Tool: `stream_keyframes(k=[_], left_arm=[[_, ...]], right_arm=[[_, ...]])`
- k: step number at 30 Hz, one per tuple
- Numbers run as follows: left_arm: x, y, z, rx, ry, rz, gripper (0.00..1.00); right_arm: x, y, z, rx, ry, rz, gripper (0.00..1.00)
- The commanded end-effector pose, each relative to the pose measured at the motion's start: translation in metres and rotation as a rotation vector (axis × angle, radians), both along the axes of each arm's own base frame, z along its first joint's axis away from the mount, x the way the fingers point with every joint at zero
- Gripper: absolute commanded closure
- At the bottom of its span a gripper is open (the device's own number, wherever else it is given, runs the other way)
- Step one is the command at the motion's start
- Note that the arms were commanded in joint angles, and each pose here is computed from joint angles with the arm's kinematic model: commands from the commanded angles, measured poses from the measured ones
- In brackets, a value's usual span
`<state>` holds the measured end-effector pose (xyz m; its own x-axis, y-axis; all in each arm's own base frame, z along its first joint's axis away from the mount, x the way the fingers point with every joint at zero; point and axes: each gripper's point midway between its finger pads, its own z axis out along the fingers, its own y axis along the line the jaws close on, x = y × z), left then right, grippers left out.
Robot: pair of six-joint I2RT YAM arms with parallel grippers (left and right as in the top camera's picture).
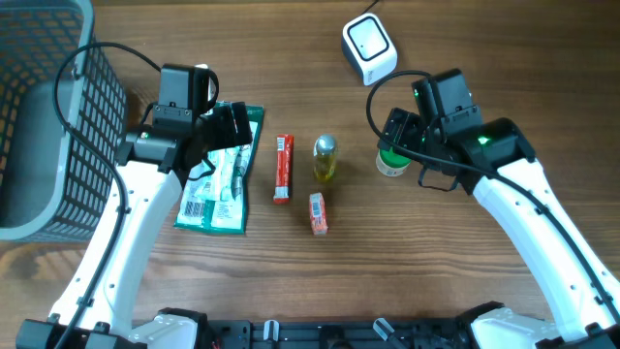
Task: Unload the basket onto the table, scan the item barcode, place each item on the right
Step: 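Raise the right gripper and move it over the green-capped container, then lower the right gripper around the green-capped container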
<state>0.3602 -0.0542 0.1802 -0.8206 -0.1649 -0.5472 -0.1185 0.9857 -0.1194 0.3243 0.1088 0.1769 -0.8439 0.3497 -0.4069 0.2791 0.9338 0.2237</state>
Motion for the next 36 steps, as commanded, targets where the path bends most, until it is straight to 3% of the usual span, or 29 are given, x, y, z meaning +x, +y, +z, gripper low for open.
stream_keyframes(k=[1, 5, 16, 36], left_arm=[[0.001, 0.001, 0.001, -0.006, -0.002, 0.002, 0.00], [0.001, 0.001, 0.001, -0.006, -0.002, 0.002, 0.00], [0.001, 0.001, 0.001, -0.006, -0.002, 0.002, 0.00], [0.001, 0.001, 0.001, -0.006, -0.002, 0.002, 0.00]], right_arm=[[0.000, 0.007, -0.015, 0.043, 0.057, -0.026, 0.01], [0.002, 0.016, -0.018, 0.102, 0.127, -0.011, 0.00], [0.003, -0.002, -0.018, 0.029, 0.332, -0.042, 0.01], [0.011, -0.007, -0.067, -0.057, 0.438, -0.044, 0.00]])
